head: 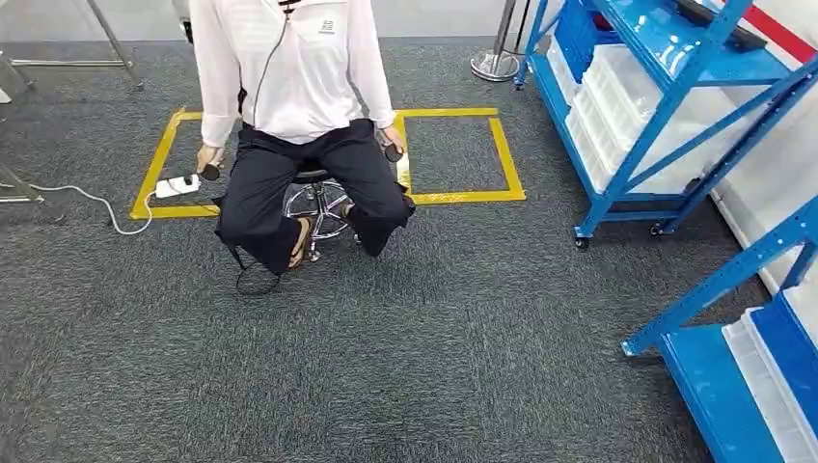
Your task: Take the parts from the cabinet and place them on the table.
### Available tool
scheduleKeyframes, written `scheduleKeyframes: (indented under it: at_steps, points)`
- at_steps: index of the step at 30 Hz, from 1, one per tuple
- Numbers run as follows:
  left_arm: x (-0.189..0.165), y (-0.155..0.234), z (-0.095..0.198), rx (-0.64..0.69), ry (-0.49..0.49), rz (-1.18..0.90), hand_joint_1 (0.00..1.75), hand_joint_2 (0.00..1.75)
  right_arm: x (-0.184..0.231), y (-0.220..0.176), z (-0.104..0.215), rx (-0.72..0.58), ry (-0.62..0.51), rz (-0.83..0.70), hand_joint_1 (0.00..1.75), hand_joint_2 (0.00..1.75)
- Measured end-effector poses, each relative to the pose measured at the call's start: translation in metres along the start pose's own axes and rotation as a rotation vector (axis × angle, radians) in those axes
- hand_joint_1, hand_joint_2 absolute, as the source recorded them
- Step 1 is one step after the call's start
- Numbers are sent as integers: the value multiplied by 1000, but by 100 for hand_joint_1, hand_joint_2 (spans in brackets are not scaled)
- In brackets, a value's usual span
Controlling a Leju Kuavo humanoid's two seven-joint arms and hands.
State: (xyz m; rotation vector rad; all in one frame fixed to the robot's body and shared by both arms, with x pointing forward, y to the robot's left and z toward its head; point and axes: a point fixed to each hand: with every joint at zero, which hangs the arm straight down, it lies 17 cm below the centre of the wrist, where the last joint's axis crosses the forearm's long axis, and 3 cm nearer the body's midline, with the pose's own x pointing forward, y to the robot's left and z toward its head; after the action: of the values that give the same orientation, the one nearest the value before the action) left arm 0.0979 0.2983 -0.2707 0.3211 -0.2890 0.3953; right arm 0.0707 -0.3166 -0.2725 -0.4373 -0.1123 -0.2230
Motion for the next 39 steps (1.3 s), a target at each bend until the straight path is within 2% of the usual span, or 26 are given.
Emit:
scheduleKeyframes:
  at_steps: [21, 39]
  points:
    - [-6, 4, 0, 21, 24, 14, 0, 0, 10, 0, 1, -12, -31, 13, 0, 0]
    - [5, -7, 0, -25, 6, 4, 0, 0, -1, -5, 0, -36, 10, -30, 0, 0]
